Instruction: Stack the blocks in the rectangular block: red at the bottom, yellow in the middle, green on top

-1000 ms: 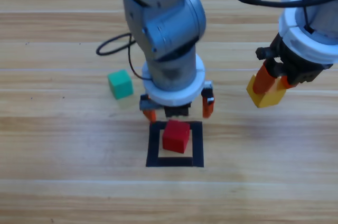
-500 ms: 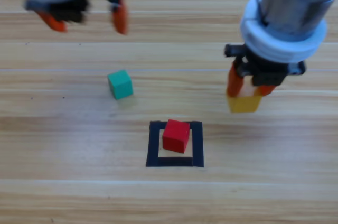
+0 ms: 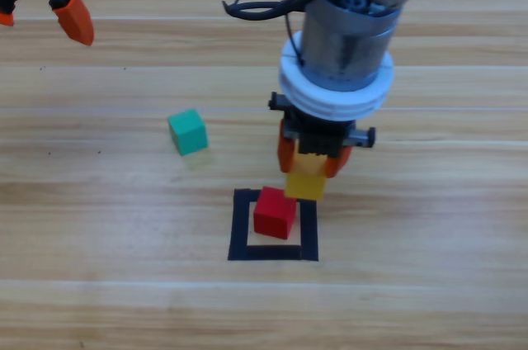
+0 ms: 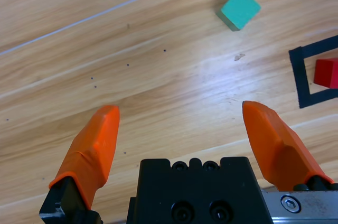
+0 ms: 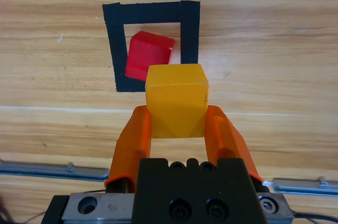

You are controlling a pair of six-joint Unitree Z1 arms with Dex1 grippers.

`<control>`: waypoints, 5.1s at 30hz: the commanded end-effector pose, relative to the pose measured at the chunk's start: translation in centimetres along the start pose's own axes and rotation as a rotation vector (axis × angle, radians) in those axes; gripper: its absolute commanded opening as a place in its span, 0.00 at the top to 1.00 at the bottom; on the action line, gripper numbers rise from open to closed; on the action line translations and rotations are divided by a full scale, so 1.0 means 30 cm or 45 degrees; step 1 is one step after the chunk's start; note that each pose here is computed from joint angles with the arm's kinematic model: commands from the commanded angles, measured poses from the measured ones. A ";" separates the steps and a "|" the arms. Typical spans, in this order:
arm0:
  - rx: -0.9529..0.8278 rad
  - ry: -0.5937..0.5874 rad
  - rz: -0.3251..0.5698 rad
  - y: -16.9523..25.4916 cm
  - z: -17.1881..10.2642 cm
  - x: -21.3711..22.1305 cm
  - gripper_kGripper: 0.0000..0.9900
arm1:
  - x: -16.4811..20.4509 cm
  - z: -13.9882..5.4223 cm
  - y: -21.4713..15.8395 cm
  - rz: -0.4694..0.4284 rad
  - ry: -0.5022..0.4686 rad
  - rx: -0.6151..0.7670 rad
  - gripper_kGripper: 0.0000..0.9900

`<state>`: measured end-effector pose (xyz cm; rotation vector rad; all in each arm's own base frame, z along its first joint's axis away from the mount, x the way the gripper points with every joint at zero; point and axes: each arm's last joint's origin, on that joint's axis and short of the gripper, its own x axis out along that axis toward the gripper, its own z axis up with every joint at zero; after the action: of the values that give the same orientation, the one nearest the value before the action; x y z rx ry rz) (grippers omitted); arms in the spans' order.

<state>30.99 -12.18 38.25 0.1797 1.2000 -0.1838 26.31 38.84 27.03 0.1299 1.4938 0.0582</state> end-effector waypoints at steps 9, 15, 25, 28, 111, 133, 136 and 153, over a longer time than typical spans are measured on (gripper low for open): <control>0.060 0.060 -0.203 0.012 0.011 0.054 0.02 | 0.199 -0.015 0.121 -0.082 0.121 0.087 1.00; 0.040 0.071 -0.223 0.018 0.012 0.074 0.02 | 0.236 -0.005 0.138 -0.116 0.132 0.095 1.00; 0.013 0.084 -0.234 0.015 -0.009 0.116 0.02 | 0.236 0.000 0.138 -0.129 0.107 0.095 1.00; 0.009 0.087 -0.236 0.010 -0.009 0.123 0.02 | 0.239 -0.002 0.140 -0.130 0.108 0.092 1.00; -0.793 0.233 0.064 -0.390 0.206 0.642 0.00 | -0.261 -0.324 -0.546 0.456 -0.298 -1.005 0.00; -0.995 0.366 0.251 -0.337 0.232 0.768 0.00 | -0.240 -0.317 -0.533 0.452 -0.271 -1.020 0.00; -1.005 0.372 0.250 -0.322 0.237 0.778 0.00 | -0.239 -0.317 -0.533 0.449 -0.270 -1.016 0.00; -1.002 0.426 0.260 -0.332 0.232 0.871 0.12 | -0.231 -0.312 -0.532 0.420 -0.276 -1.011 0.00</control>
<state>43.38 -24.82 19.07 -0.3918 1.4374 0.4740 14.77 22.36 33.07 -0.2396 1.0837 0.9105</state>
